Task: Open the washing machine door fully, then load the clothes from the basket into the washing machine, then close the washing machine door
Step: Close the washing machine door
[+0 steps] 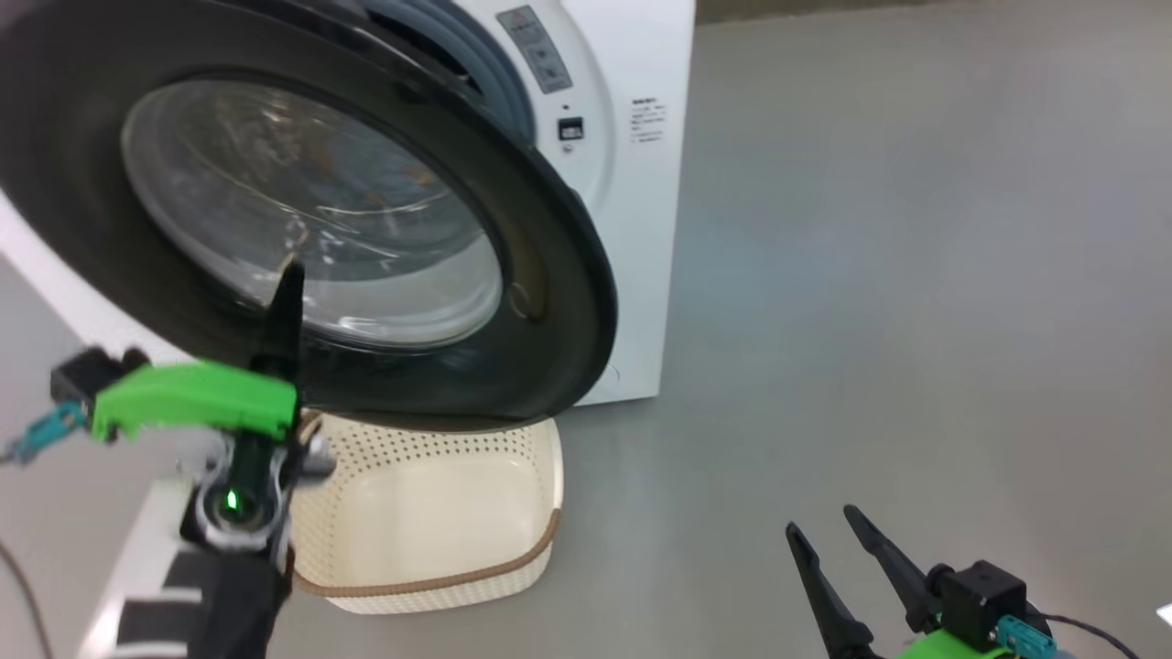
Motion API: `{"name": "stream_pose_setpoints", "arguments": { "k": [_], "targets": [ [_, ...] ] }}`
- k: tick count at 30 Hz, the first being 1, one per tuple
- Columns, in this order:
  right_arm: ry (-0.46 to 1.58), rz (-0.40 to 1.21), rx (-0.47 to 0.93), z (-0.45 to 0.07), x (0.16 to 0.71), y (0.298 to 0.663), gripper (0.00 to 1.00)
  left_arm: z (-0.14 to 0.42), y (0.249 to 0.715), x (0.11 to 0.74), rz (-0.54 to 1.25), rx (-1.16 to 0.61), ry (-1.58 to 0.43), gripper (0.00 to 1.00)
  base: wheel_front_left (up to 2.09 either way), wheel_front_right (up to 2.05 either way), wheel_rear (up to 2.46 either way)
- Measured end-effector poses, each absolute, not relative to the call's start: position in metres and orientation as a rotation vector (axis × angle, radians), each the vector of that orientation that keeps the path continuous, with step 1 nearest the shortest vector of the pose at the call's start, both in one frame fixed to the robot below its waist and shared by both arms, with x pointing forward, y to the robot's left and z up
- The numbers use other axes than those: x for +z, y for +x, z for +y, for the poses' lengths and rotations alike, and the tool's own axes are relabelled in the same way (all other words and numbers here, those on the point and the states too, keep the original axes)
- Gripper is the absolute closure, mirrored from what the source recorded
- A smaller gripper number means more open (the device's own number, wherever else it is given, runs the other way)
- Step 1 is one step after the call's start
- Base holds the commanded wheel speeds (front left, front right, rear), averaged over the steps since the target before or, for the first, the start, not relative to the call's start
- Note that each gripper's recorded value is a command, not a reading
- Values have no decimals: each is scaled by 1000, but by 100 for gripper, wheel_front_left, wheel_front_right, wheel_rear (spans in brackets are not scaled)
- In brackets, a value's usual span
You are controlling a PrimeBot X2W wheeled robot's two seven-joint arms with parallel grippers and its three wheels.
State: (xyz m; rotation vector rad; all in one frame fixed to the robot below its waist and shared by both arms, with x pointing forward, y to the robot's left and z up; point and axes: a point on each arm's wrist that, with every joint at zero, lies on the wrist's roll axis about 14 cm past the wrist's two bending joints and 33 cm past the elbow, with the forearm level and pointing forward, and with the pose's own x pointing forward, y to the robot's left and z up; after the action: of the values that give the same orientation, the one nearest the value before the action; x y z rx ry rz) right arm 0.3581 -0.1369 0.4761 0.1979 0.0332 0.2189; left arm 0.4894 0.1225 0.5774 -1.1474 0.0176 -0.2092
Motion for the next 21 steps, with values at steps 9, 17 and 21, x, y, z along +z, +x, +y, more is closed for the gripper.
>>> {"name": "stream_pose_setpoints", "arguments": {
  "k": [9, 17, 21],
  "targets": [
    [199, 14, 256, -125, 483, 361, 0, 168, 435, 533, -36, -67, -778, 0, 0, 0, 0],
    [197, -14, 256, -124, 492, 362, 0, 191, 395, 510, -24, 18, -500, 0, 0, 0, 0],
    [201, -22, 247, -126, 494, 361, 0, 196, 376, 501, -19, 40, -400, 0, 0, 0, 0]
  ]
}}
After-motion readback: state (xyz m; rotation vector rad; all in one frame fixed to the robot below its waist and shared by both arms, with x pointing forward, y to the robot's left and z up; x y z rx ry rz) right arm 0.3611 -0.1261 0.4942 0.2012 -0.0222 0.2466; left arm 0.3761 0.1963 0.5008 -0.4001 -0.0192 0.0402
